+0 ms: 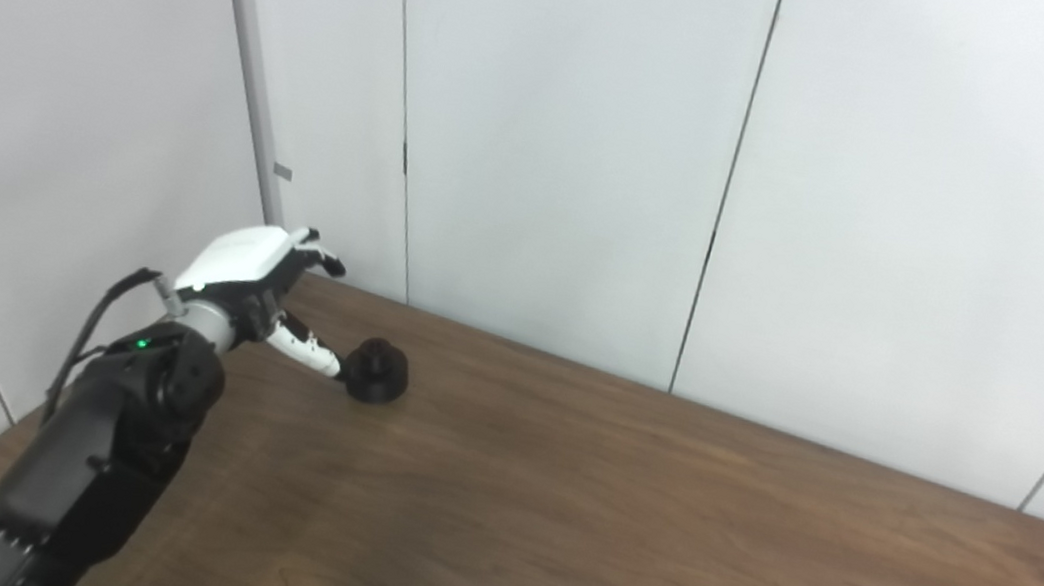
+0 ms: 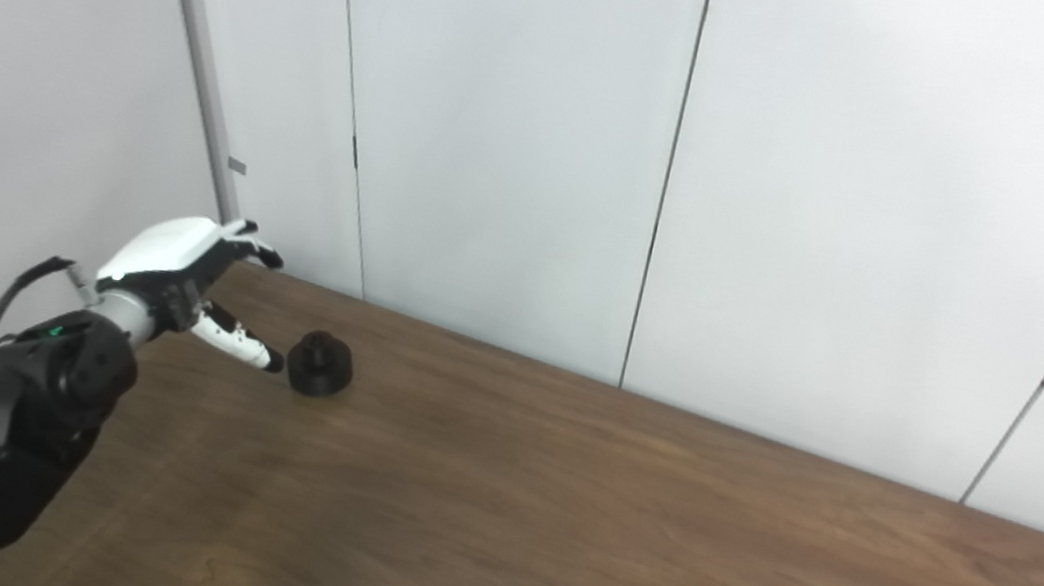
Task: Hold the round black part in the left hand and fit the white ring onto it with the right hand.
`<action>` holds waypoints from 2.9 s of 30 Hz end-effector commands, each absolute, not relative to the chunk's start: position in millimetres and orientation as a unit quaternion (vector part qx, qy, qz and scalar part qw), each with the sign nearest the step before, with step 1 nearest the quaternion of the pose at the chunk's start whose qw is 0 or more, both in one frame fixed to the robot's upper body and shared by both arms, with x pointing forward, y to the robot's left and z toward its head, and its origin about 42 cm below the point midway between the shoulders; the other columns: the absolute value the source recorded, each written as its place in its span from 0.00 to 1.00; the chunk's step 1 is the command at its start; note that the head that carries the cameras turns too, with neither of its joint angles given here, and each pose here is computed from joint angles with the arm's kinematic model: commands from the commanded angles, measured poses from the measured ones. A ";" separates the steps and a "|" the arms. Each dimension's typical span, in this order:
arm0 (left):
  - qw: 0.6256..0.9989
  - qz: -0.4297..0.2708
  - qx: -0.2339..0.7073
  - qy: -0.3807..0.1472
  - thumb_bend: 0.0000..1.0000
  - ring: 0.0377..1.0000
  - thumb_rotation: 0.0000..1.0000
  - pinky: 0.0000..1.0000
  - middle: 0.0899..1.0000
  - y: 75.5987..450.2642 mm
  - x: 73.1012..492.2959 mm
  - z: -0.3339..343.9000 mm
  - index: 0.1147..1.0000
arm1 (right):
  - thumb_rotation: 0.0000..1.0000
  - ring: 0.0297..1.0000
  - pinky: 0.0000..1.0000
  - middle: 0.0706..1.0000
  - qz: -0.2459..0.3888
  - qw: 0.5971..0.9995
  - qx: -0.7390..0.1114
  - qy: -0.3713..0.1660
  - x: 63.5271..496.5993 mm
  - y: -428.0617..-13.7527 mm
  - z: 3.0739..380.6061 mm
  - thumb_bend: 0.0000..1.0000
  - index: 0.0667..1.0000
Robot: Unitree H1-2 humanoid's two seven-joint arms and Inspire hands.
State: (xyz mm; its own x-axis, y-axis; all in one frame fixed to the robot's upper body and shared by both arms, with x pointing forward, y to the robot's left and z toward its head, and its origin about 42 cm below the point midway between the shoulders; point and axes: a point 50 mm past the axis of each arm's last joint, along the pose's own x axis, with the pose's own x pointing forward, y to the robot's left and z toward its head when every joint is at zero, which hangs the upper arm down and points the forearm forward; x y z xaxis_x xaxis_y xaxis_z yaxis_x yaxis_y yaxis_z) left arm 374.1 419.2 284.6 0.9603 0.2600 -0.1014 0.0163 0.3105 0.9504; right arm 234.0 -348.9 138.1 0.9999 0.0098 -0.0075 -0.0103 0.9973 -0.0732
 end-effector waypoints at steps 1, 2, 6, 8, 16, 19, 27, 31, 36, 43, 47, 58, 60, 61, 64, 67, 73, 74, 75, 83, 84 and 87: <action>0.789 0.100 0.597 0.101 1.00 1.00 0.25 1.00 1.00 422.8 386.9 310.7 0.83 | 1.00 1.00 1.00 1.00 -0.004 0.999 -0.047 0.007 230.7 -356.0 142.0 0.33 0.95; 0.791 0.098 0.595 0.104 1.00 1.00 0.25 1.00 1.00 422.4 390.0 308.0 0.83 | 1.00 1.00 1.00 1.00 -0.003 0.999 -0.049 0.006 230.4 -356.0 142.4 0.33 0.95; 0.790 0.093 0.595 0.118 1.00 1.00 0.25 1.00 1.00 421.2 401.7 298.6 0.84 | 1.00 1.00 1.00 1.00 0.001 0.999 -0.052 0.005 229.2 -357.4 142.4 0.34 0.96; 0.789 0.090 0.596 0.122 1.00 1.00 0.26 1.00 1.00 420.1 406.2 297.0 0.85 | 1.00 1.00 1.00 1.00 0.001 0.999 -0.051 0.004 228.8 -358.6 142.4 0.35 0.95; 0.792 0.075 0.591 0.133 1.00 1.00 0.25 1.00 1.00 413.7 421.0 288.4 0.87 | 1.00 1.00 1.00 1.00 0.000 0.999 -0.054 0.004 227.4 -360.8 142.8 0.36 0.94; 0.794 0.075 0.589 0.133 1.00 1.00 0.24 1.00 1.00 413.1 425.4 286.1 0.86 | 1.00 1.00 1.00 1.00 -0.001 0.999 -0.052 0.004 226.0 -361.9 142.6 0.41 0.94; 0.796 0.084 0.585 0.128 1.00 1.00 0.25 1.00 1.00 413.9 427.5 283.5 0.85 | 1.00 1.00 1.00 1.00 -0.003 0.998 -0.057 0.008 221.2 -368.2 145.1 0.39 0.93; 0.806 0.095 0.572 0.122 1.00 1.00 0.25 1.00 1.00 416.3 422.9 274.7 0.83 | 1.00 1.00 1.00 1.00 -0.006 0.998 -0.059 0.010 218.6 -373.4 146.3 0.43 0.92; 0.810 0.109 0.564 0.122 1.00 1.00 0.25 1.00 1.00 418.9 417.5 261.0 0.79 | 1.00 1.00 1.00 0.99 -0.008 0.998 -0.065 0.013 215.6 -380.9 147.5 0.42 0.92; 0.809 0.119 0.564 0.113 1.00 1.00 0.26 1.00 1.00 427.1 414.7 246.7 0.71 | 1.00 1.00 1.00 1.00 -0.010 0.997 -0.069 0.019 213.8 -387.5 150.2 0.43 0.93; 0.807 0.117 0.567 0.113 1.00 1.00 0.26 1.00 1.00 427.2 413.7 241.6 0.69 | 1.00 1.00 1.00 1.00 -0.008 0.997 -0.072 0.018 213.1 -389.9 151.2 0.41 0.92; 0.808 0.135 0.562 0.113 1.00 1.00 0.24 1.00 1.00 421.0 404.8 216.4 0.70 | 1.00 1.00 1.00 0.99 -0.011 0.997 -0.073 0.022 206.9 -401.7 154.9 0.41 0.91; 0.809 0.136 0.560 0.115 1.00 1.00 0.24 1.00 1.00 421.0 404.6 211.8 0.71 | 1.00 1.00 1.00 0.99 -0.011 0.997 -0.077 0.023 205.9 -402.2 156.3 0.41 0.91; 0.810 0.135 0.559 0.115 1.00 1.00 0.25 1.00 1.00 420.3 404.0 210.1 0.71 | 1.00 1.00 1.00 0.98 -0.011 0.997 -0.077 0.023 204.8 -403.2 156.8 0.40 0.91; 0.815 0.132 0.552 0.118 1.00 1.00 0.25 1.00 1.00 419.4 404.0 204.9 0.72 | 1.00 1.00 1.00 0.98 -0.011 0.997 -0.075 0.026 202.6 -406.0 156.9 0.40 0.90; 0.816 0.131 0.550 0.122 1.00 1.00 0.25 1.00 1.00 418.8 407.5 200.2 0.74 | 1.00 1.00 1.00 0.97 -0.011 0.997 -0.075 0.027 200.5 -407.7 157.1 0.39 0.89; 0.818 0.129 0.546 0.130 1.00 1.00 0.29 1.00 1.00 417.9 417.8 197.0 0.87 | 1.00 1.00 1.00 0.98 -0.012 0.997 -0.077 0.028 198.9 -407.1 156.5 0.39 0.90; 0.819 0.129 0.544 0.130 1.00 1.00 0.30 1.00 1.00 417.9 419.6 197.6 0.89 | 1.00 1.00 1.00 0.98 -0.012 0.997 -0.076 0.028 199.1 -406.5 156.6 0.40 0.89; 0.819 0.129 0.544 0.129 1.00 1.00 0.30 1.00 1.00 417.9 421.3 198.9 0.90 | 1.00 1.00 1.00 0.98 -0.013 0.997 -0.076 0.027 199.4 -405.9 156.4 0.40 0.89; 0.827 0.126 0.538 0.106 1.00 1.00 0.29 1.00 1.00 419.6 428.1 213.0 0.88 | 1.00 1.00 1.00 0.99 -0.009 0.997 -0.077 0.030 201.0 -404.3 154.4 0.42 0.90; 0.827 0.126 0.538 0.105 1.00 1.00 0.29 1.00 1.00 419.6 428.3 213.9 0.87 | 1.00 1.00 1.00 0.98 -0.009 0.997 -0.076 0.029 200.7 -404.4 154.1 0.41 0.90; 0.831 0.124 0.532 0.107 1.00 1.00 0.29 1.00 1.00 420.0 431.1 215.7 0.87 | 1.00 1.00 1.00 0.98 -0.008 0.997 -0.074 0.025 199.1 -405.2 153.3 0.39 0.90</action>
State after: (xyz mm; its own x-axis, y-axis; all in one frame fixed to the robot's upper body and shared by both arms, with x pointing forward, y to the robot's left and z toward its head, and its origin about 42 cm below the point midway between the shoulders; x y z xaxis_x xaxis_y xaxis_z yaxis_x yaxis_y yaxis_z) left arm 415.3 416.5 181.0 0.9330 0.3324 -0.1381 -0.0163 0.4223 0.9063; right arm 203.9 -396.8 148.2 0.9984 -0.0128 -0.0546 0.0062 0.9929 -0.1188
